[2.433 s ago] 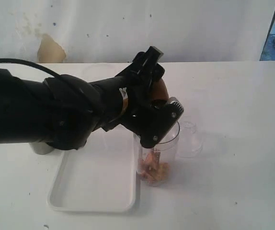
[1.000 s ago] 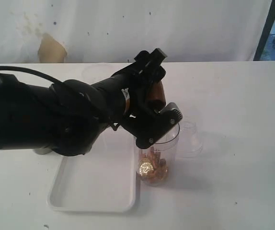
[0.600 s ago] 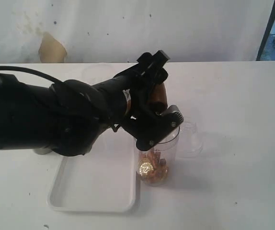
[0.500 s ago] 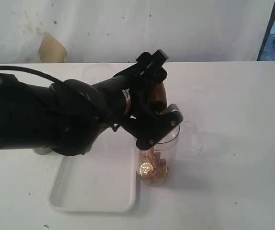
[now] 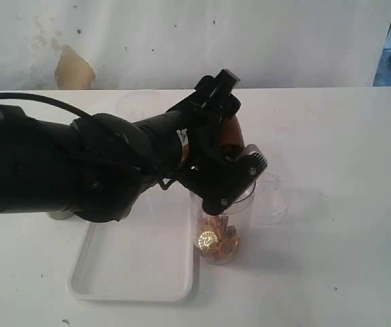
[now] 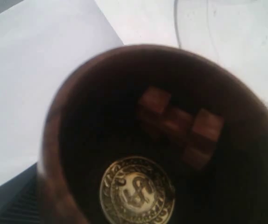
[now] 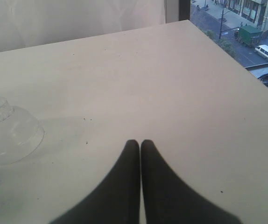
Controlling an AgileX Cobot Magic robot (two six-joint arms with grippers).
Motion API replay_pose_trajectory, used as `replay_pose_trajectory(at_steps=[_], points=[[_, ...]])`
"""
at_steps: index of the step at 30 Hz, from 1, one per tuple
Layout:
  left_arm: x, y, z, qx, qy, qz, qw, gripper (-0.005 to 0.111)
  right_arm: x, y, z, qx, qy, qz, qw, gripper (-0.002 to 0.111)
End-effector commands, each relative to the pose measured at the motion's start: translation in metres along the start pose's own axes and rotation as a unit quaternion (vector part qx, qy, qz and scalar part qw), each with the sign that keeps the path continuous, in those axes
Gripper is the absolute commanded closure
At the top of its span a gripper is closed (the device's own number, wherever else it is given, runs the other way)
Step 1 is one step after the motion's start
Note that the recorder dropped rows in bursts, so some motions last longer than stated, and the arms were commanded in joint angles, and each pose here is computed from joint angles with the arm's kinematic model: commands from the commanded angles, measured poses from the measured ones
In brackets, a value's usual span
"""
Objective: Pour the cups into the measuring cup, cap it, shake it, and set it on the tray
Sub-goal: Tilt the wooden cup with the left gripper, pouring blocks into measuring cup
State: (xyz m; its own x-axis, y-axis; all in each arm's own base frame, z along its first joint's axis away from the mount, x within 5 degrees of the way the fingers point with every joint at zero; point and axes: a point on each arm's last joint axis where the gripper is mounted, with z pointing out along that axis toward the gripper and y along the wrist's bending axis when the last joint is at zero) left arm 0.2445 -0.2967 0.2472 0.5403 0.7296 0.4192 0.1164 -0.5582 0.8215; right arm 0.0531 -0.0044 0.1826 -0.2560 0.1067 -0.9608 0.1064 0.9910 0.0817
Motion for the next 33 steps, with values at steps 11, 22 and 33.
replay_pose_trajectory(at_steps=[11, 22, 33], points=[[-0.004, 0.009, -0.011, -0.011, 0.059, 0.092, 0.994, 0.107, 0.001, 0.000, 0.000, 0.001, -0.003, 0.003, 1.000, 0.108], [-0.003, 0.009, -0.012, -0.009, 0.068, 0.113, 0.991, 0.107, 0.001, 0.000, 0.000, 0.001, -0.003, 0.003, 1.000, 0.108], [-0.004, 0.010, -0.014, -0.008, 0.082, 0.135, 0.988, 0.107, 0.001, 0.000, 0.000, 0.001, -0.003, 0.003, 1.000, 0.108]])
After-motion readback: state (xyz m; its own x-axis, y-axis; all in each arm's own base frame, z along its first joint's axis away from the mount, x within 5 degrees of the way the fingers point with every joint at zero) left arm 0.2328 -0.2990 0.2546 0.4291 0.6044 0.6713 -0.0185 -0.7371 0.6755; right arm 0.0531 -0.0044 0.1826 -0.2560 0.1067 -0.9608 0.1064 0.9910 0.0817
